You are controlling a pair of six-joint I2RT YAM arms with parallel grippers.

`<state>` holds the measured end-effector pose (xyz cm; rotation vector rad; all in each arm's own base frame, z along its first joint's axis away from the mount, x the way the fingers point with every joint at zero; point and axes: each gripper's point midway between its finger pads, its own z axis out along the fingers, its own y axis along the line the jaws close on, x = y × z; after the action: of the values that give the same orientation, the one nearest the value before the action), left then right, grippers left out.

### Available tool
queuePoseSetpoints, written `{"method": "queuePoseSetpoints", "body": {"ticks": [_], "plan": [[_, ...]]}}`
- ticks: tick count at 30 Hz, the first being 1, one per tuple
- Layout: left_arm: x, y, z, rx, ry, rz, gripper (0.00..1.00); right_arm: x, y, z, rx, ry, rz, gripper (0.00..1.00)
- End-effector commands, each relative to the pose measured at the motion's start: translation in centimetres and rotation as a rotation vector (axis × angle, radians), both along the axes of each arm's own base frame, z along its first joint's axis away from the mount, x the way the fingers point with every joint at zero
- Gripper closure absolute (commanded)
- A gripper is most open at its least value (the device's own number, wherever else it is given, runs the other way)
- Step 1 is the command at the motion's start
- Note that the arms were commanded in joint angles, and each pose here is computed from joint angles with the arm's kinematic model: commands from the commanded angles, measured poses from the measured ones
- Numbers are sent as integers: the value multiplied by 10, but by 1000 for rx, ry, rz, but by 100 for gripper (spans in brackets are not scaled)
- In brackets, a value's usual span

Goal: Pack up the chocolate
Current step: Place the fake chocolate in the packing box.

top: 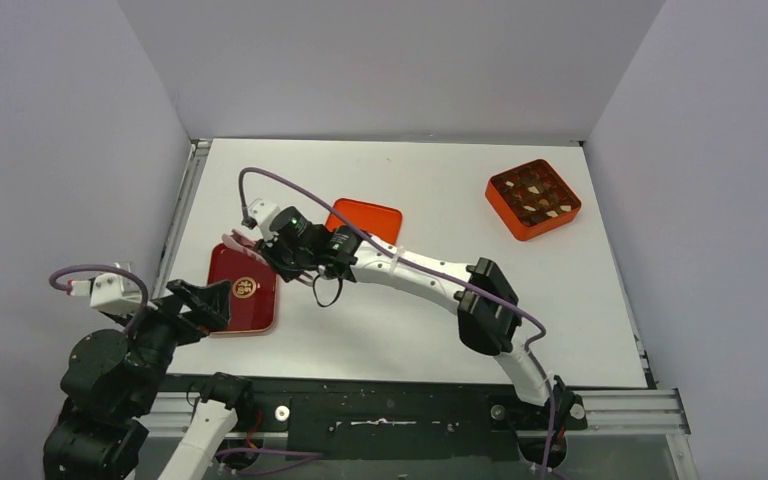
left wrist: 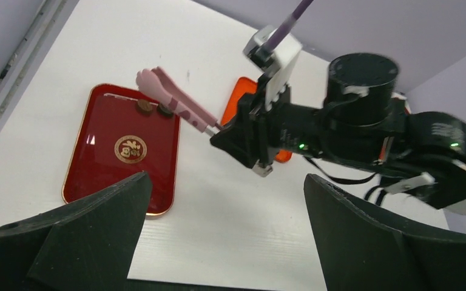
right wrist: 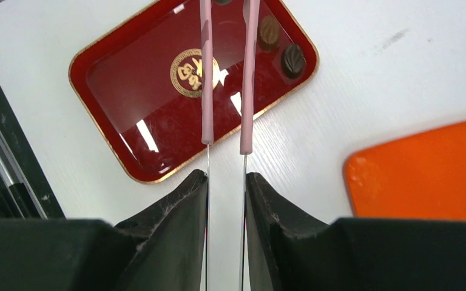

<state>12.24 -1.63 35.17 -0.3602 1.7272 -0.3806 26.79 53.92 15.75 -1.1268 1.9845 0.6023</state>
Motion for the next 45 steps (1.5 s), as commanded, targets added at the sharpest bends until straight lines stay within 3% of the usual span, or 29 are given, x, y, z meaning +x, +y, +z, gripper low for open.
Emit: {"method": "queuePoseSetpoints", "body": {"ticks": [1, 15, 21, 34, 45], "plan": [[9, -11, -21, 3, 47, -48, 3, 18, -39, 68, 77, -55, -96, 78], [60, -67, -107, -22, 295, -259, 3, 96, -212, 91, -64, -44, -460, 78], [70, -75, -131, -28, 285, -287, 3, 137, -307, 91, -107, -13, -653, 78], [69, -70, -161, 28, 319, -290, 3, 186, -468, 68, -181, 70, -989, 78], [69, -70, -167, 41, 340, -295, 3, 223, -552, 41, -158, 202, -1116, 77]]}}
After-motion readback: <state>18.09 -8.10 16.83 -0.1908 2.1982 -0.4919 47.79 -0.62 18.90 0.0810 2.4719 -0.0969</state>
